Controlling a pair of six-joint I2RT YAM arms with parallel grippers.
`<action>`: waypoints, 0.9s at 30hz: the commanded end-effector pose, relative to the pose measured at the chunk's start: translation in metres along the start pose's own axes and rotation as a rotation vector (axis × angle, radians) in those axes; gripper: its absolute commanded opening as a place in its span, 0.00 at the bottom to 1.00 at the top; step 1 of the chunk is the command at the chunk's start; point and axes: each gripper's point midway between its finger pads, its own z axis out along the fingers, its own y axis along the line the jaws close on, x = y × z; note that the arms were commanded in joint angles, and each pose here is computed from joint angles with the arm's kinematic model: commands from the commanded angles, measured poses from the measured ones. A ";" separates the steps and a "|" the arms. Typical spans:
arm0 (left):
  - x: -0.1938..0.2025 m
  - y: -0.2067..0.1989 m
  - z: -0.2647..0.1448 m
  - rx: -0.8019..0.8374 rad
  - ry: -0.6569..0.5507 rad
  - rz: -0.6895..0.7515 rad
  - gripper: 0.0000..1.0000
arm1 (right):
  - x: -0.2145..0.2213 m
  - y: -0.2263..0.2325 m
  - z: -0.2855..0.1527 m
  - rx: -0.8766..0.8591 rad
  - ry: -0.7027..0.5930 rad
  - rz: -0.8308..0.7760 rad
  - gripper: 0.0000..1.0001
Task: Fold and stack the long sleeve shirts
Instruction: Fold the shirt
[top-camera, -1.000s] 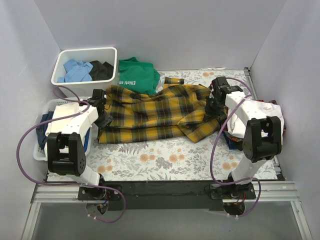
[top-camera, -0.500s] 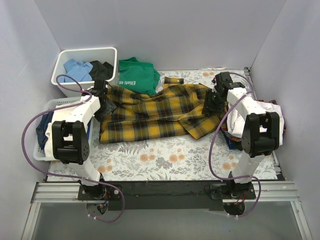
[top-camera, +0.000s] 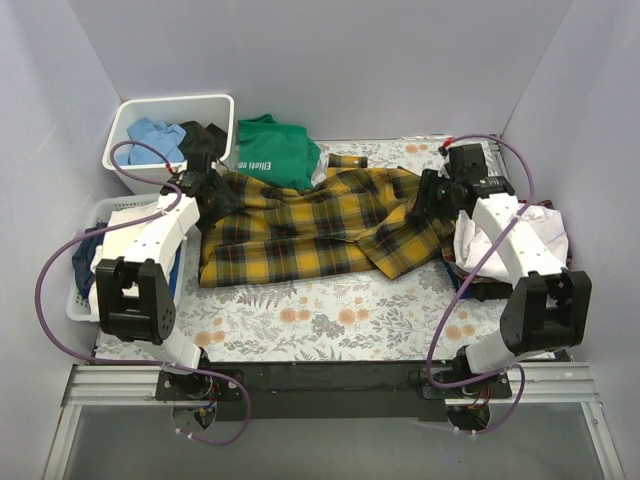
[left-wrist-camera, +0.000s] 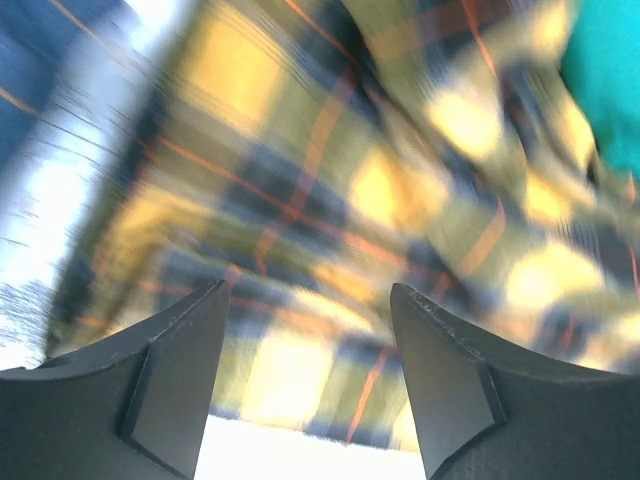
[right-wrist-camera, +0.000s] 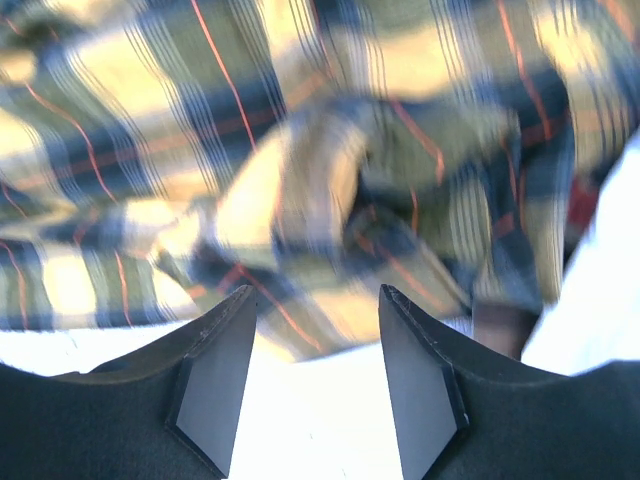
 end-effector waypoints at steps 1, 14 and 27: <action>0.035 -0.034 -0.030 0.177 0.038 0.105 0.65 | 0.025 -0.010 -0.015 0.018 -0.004 -0.021 0.60; 0.123 -0.004 0.000 0.028 0.221 0.119 0.65 | 0.119 -0.010 0.005 0.005 0.286 -0.099 0.57; 0.134 0.010 0.039 -0.136 0.262 0.107 0.65 | 0.151 0.001 0.057 0.069 0.436 -0.145 0.56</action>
